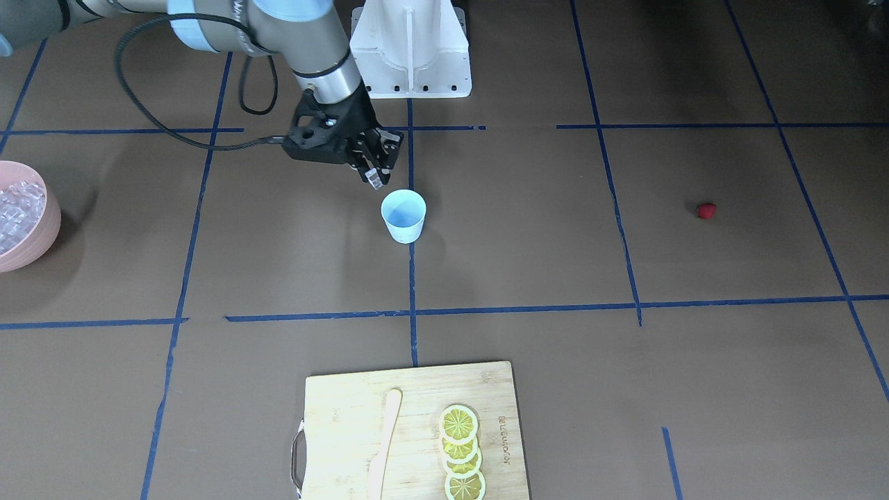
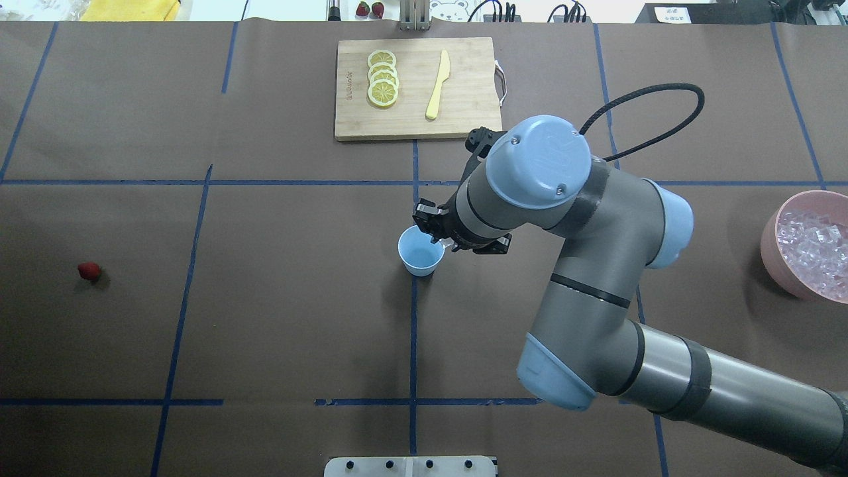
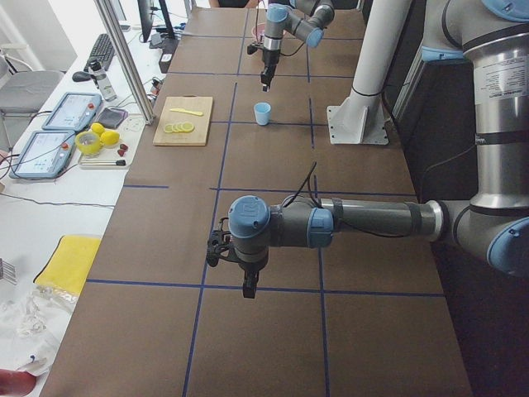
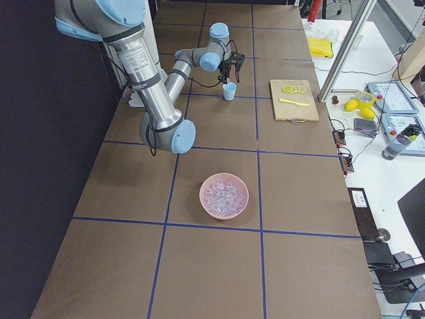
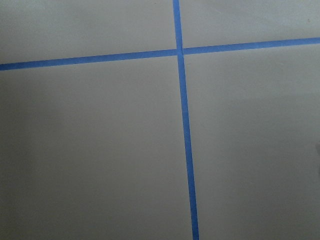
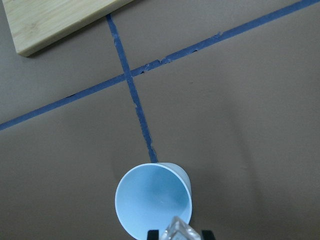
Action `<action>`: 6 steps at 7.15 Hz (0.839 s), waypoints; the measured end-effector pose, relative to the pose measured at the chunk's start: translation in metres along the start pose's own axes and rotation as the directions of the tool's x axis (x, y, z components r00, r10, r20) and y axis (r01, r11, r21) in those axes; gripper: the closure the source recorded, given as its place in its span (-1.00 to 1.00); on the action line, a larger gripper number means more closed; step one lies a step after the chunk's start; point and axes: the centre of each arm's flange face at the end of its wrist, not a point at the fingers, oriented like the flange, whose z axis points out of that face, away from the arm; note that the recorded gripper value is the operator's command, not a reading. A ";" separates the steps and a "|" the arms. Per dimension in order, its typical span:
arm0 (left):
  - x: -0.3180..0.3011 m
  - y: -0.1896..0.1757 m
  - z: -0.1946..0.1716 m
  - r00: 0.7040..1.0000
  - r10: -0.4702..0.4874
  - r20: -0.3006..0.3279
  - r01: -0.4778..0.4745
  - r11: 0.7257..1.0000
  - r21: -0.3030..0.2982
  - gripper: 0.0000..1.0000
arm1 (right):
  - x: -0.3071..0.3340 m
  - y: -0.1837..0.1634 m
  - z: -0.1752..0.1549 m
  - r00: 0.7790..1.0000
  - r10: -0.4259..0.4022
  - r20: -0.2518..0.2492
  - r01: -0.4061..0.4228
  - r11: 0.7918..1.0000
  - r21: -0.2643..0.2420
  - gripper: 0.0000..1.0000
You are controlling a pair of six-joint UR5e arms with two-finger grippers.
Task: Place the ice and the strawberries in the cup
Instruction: 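Carry the ice cube with the right gripper over the light-blue cup, then open the right gripper to drop the ice cube into the cup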
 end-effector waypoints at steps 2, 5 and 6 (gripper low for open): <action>0.000 0.000 0.000 1.000 0.000 0.000 0.000 1.000 0.000 -1.00 | -0.017 -0.001 0.018 1.000 0.004 -0.023 -0.004 1.000 0.000 0.20; 0.000 0.000 0.000 1.000 0.000 0.000 0.000 1.000 0.001 -1.00 | -0.020 0.000 0.029 0.999 0.007 -0.042 -0.007 1.000 -0.003 -0.25; 0.000 0.000 0.000 1.000 0.000 0.000 0.000 1.000 0.001 -1.00 | -0.020 0.000 0.031 0.999 0.007 -0.046 -0.007 1.000 -0.003 -0.28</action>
